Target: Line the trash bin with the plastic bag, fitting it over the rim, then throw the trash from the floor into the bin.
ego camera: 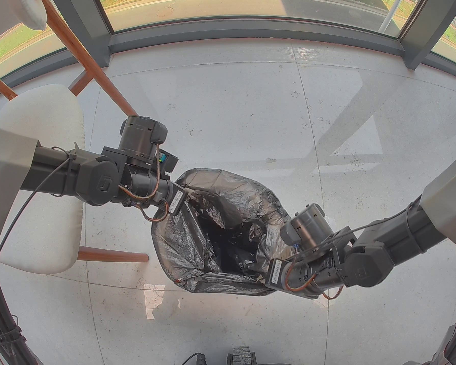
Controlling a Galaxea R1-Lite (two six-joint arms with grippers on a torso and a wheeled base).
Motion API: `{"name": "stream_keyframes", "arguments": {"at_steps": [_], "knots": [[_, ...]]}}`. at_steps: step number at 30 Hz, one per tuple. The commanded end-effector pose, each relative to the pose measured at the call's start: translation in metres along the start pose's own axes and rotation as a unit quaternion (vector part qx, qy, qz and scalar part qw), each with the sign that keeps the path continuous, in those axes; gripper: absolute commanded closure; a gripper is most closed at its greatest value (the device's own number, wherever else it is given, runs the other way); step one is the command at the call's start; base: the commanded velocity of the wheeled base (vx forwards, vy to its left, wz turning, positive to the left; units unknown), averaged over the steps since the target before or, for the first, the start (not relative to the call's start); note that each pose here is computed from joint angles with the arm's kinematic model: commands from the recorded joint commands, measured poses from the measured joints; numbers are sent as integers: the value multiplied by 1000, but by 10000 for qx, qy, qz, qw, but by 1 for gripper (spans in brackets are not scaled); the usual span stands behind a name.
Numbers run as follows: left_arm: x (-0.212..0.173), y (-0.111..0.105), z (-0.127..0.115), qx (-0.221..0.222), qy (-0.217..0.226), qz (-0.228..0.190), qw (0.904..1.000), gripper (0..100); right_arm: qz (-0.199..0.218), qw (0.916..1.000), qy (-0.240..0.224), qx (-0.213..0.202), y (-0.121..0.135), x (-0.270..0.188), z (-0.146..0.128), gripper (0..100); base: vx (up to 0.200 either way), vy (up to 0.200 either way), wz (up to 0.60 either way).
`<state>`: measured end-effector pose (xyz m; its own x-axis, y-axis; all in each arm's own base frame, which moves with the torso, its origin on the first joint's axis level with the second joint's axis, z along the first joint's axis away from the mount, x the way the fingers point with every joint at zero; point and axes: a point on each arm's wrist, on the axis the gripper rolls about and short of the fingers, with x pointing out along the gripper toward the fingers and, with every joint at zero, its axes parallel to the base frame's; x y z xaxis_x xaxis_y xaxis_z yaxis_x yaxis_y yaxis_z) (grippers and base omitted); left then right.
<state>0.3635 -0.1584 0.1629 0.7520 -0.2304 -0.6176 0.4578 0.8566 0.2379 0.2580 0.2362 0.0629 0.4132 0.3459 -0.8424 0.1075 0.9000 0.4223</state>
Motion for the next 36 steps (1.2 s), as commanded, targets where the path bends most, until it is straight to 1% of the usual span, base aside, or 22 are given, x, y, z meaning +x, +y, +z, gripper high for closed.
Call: {"name": "stream_keyframes", "arguments": {"at_steps": [1,6,10,11,16,20,25,28,33,34,36], "knots": [[2,12,-5,15,74,106,9999,100,-232,9996,160,-8,-15,-1,-11,100,0,0,0],[1,13,-3,14,35,138,9999,100,-230,9997,89,-59,-17,1,-4,100,0,0,0],[1,10,-5,-9,68,89,9999,100,-221,9997,79,-105,-19,0,-1,100,0,0,0],[2,10,-6,7,83,85,9999,100,-204,9996,77,-183,-20,-2,-1,0,0,0,0],[1,11,-6,28,79,98,9999,100,-38,9997,-71,-245,-17,-9,0,0,0,0,0],[-8,13,-4,28,52,112,9999,100,-103,9996,-53,-265,-28,-21,-6,0,0,0,0],[-6,9,-14,61,228,61,9997,100,-195,9994,28,-289,-36,-24,-13,0,0,0,0],[-4,6,-24,104,383,19,9992,100,-195,9994,-7,-283,-36,-26,-13,0,0,0,0],[-2,6,-29,162,468,6,9988,100,-114,9996,-90,-238,-36,-34,-11,0,0,0,0],[-2,7,-29,157,462,13,9988,0,-119,9996,-96,-218,-37,-34,-10,0,0,0,0],[-2,7,-27,154,424,16,9990,0,-124,9997,-113,-205,-39,-37,-11,0,0,0,0]]}}
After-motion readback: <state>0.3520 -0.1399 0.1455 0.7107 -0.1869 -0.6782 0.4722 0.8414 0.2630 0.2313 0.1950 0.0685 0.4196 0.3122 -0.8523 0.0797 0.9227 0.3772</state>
